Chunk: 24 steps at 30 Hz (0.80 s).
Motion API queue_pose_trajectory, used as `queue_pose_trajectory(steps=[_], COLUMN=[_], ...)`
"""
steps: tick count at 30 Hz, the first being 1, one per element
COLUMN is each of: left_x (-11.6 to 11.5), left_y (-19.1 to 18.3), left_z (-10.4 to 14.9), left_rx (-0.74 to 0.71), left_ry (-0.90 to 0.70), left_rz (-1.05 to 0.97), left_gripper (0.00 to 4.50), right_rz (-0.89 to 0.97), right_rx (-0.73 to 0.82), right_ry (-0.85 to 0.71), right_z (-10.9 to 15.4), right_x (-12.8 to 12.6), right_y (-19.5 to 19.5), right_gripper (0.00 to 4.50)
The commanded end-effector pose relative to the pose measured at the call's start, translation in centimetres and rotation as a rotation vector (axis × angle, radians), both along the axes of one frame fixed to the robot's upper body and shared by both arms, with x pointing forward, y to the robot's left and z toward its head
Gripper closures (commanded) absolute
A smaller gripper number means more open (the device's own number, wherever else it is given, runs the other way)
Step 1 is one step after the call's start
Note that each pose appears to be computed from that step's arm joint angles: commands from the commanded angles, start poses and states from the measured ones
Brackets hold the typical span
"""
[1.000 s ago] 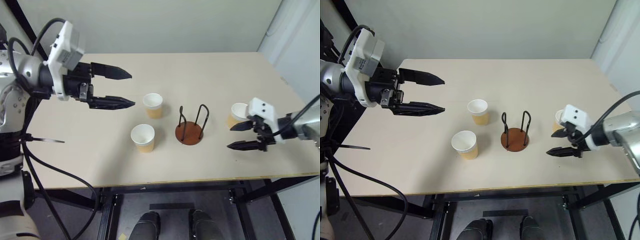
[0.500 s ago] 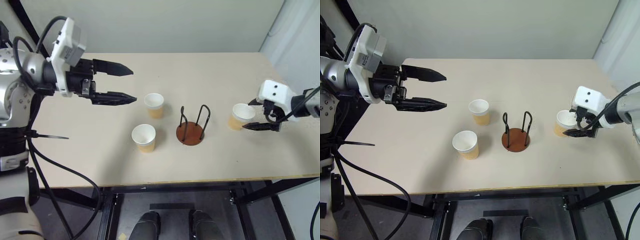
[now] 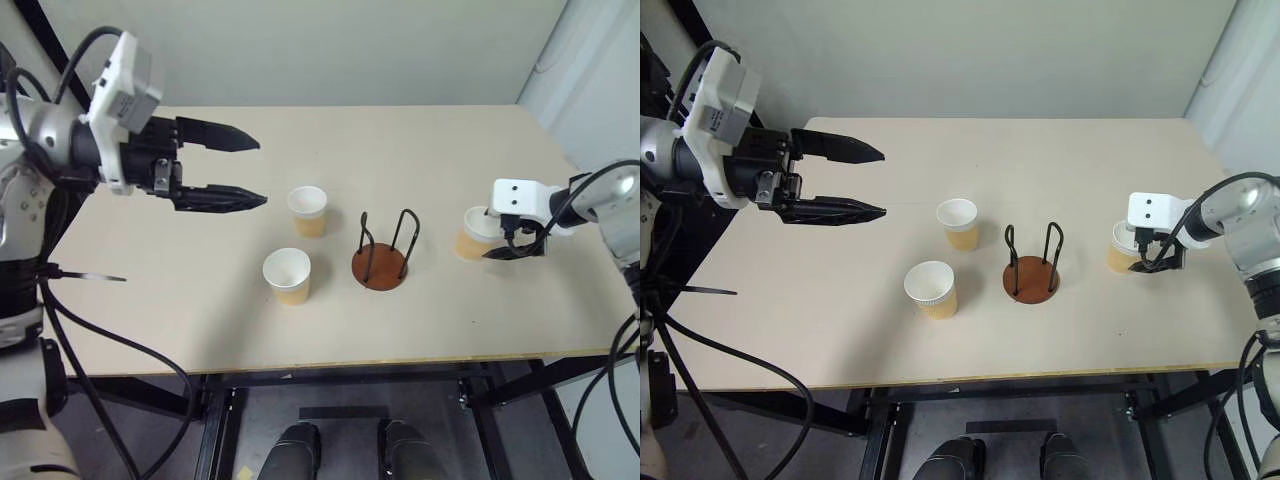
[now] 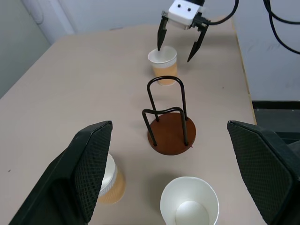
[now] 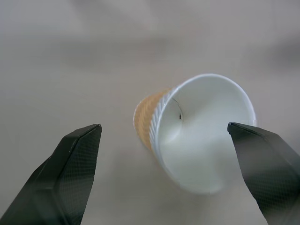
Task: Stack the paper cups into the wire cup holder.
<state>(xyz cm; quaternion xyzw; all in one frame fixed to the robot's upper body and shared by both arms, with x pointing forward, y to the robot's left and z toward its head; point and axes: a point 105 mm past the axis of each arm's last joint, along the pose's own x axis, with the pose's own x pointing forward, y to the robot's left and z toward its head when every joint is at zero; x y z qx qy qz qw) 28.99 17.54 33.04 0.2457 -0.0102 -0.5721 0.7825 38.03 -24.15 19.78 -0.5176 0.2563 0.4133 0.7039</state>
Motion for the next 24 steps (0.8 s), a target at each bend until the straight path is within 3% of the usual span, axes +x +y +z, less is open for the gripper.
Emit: queue_pose_trajectory(steps=[1,3,6,16,20,24], left_x=[-0.8,-0.8,-0.8,-0.8,-0.3,-0.1], left_y=[0.2,0.2,0.3,0.9,1.7,1.9], left_z=[1.1,1.0,1.0,0.9,0.7,0.8], left_rx=[0.005,0.008,0.013,0.030,0.041,0.040], left_ry=[-0.049,-0.049,-0.049,-0.046,-0.042,-0.043], left_rz=[0.006,0.009,0.014,0.038,0.067,0.071], left_gripper=[0.28,0.28,0.28,0.28,0.28,0.28], right_rz=[0.016,0.016,0.025,0.033,0.064,0.148], right_rx=[-0.053,-0.070,-0.098,-0.081,-0.017,0.088], right_ry=[-0.009,-0.004,0.009,0.003,-0.045,-0.142], right_z=[0.4,0.0,-0.5,0.6,3.7,9.1], right_x=[0.6,1.0,1.4,1.4,0.5,-1.4], right_y=[-0.3,-0.3,-0.3,-0.5,0.1,2.9], right_gripper=[0.02,0.19,0.87,4.46,4.46,4.46])
